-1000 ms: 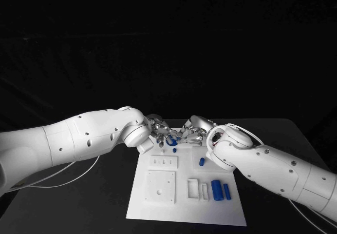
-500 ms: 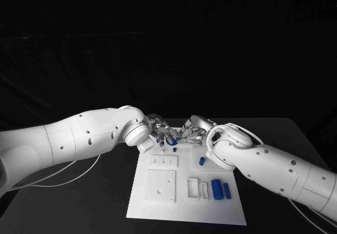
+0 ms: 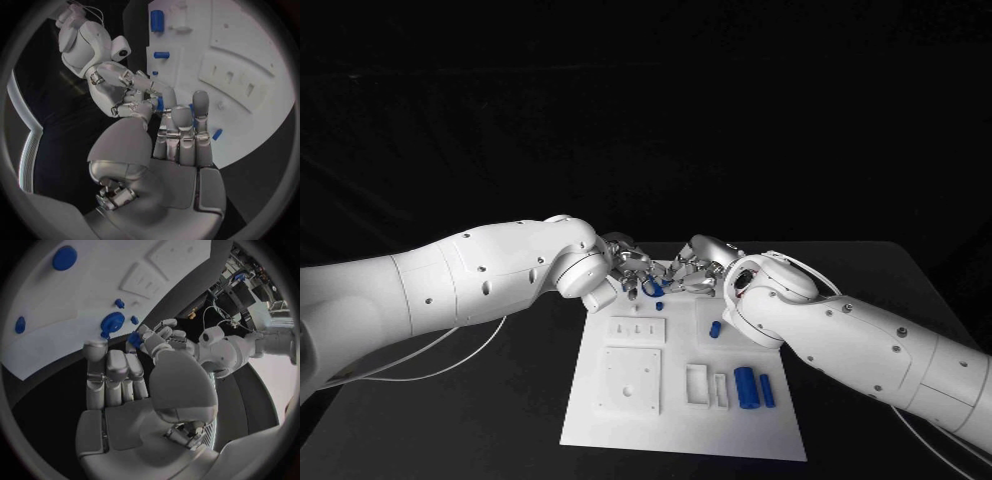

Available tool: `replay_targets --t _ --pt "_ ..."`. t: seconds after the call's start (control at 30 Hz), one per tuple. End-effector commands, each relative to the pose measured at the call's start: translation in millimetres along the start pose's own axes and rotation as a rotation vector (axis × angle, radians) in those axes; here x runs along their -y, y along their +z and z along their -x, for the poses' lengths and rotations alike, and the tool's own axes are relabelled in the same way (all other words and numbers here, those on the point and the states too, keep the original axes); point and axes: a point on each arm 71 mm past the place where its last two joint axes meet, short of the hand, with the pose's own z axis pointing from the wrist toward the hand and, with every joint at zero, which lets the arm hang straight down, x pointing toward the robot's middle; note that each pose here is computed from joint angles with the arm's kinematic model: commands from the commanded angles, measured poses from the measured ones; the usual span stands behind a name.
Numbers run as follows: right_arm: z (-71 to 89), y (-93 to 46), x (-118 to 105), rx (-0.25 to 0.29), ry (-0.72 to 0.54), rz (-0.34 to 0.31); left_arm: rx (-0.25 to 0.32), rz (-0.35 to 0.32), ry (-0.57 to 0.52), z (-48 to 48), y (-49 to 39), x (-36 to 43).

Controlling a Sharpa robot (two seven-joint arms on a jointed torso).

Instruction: Assemble the parts on the task board

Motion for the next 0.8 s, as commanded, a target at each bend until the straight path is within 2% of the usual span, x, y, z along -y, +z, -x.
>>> replay_targets --t 0.03,0.5,0.8 --pt "-1.7 0.5 -4.6 -0.004 -0.003 0.026 -0.024 -0.035 -0.005 -6.0 -0.2 8.0" --pt "0.5 0.9 -1.9 0.019 0.017 0.035 -0.015 -0.048 0.005 -6.2 0.1 9.5" --pt "4.6 -0.8 1.8 0.047 0.037 0.063 0.017 -0.056 0.014 -3.5 -0.4 9.1"
